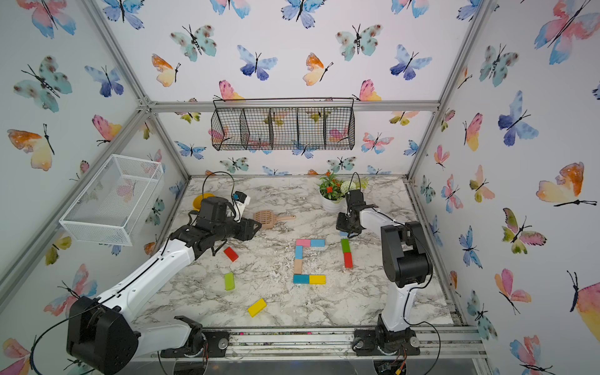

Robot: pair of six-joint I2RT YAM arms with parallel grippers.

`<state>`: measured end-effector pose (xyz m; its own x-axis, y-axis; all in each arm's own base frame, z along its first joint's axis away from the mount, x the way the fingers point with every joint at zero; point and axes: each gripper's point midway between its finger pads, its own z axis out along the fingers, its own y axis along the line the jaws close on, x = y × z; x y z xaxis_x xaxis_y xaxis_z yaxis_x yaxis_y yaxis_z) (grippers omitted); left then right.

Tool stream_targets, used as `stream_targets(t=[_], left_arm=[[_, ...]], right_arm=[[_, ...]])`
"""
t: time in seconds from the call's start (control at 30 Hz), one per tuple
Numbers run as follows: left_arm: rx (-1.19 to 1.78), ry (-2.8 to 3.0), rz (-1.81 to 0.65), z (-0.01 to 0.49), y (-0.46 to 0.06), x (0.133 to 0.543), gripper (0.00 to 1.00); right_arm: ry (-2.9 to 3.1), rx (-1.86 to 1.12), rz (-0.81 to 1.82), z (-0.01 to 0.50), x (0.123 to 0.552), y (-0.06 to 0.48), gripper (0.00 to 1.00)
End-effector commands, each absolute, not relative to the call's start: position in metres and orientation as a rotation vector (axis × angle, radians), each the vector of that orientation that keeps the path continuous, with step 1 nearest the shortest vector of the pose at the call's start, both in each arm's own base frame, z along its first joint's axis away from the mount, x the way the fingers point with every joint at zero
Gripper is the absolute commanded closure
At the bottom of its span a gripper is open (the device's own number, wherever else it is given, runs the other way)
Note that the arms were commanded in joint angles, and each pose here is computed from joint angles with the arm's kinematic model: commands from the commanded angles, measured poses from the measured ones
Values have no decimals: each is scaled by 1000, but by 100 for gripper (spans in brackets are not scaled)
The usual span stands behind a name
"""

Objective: Assemble the letter c with building blocks
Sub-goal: Assemble the building block at the center of the board.

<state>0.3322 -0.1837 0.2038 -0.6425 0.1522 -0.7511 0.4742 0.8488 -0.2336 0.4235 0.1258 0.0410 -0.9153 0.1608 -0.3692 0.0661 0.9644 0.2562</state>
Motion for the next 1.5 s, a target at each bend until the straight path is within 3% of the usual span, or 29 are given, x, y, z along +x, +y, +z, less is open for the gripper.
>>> stream_targets(t=[0.0,0.8,1.47], left_arm=[[451,2238,-556,210,-185,335,40],[451,2239,-560,210,-186,335,40],[449,2238,-569,212,-186,336,40]], right_arm=[[2696,157,346,46,435,127,91],[2755,154,331,25,430,126,92],[2720,166,315,39,428,120,91]])
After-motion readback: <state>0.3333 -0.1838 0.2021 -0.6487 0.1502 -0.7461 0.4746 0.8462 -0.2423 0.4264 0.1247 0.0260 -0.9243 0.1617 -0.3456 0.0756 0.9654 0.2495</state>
